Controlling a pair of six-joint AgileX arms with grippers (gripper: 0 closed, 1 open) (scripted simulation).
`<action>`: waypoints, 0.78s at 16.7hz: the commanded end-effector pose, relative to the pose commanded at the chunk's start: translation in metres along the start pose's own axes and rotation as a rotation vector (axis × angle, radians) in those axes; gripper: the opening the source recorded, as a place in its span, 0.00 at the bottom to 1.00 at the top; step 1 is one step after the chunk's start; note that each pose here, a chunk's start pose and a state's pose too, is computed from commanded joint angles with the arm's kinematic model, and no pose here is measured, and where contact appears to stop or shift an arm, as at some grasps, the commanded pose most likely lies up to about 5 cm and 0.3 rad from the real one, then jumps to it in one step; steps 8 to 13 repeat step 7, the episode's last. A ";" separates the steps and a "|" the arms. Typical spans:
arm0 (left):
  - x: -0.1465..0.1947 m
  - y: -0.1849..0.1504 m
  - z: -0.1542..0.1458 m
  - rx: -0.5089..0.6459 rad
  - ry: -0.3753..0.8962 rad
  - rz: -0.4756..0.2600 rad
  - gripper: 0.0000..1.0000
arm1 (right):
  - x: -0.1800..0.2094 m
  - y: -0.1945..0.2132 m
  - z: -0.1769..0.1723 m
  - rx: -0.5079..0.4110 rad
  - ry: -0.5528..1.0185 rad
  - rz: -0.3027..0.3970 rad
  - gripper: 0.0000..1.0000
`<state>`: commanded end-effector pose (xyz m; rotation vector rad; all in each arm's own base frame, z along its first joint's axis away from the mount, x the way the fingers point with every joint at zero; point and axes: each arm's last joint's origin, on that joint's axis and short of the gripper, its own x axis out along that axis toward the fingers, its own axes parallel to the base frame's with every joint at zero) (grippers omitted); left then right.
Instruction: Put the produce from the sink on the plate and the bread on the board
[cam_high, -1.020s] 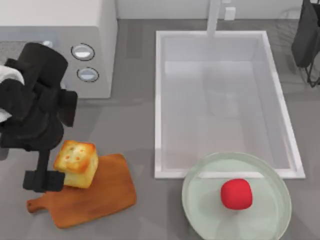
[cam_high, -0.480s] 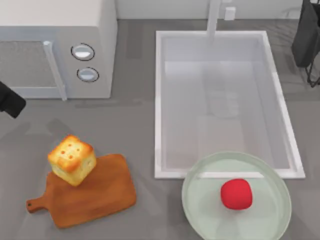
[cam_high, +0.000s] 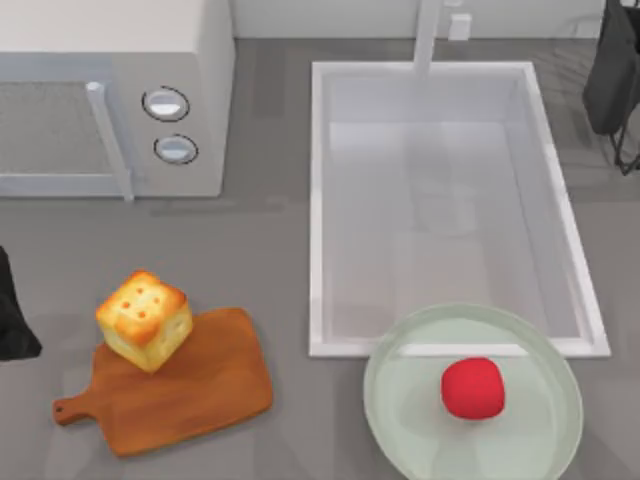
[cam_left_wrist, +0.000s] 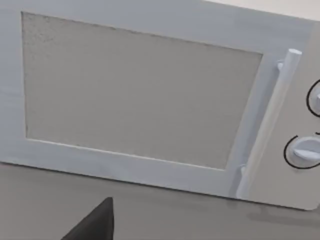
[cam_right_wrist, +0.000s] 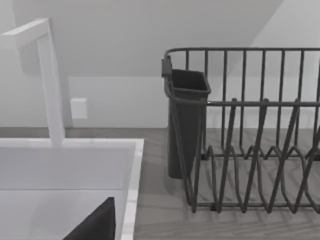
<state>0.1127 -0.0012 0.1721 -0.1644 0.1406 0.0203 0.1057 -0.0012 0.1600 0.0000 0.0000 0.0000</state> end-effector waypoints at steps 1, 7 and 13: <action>-0.002 0.001 -0.004 0.052 -0.042 -0.007 1.00 | 0.000 0.000 0.000 0.000 0.000 0.000 1.00; -0.005 0.002 -0.013 0.164 -0.141 -0.020 1.00 | 0.000 0.000 0.000 0.000 0.000 0.000 1.00; -0.005 0.002 -0.013 0.164 -0.141 -0.020 1.00 | 0.000 0.000 0.000 0.000 0.000 0.000 1.00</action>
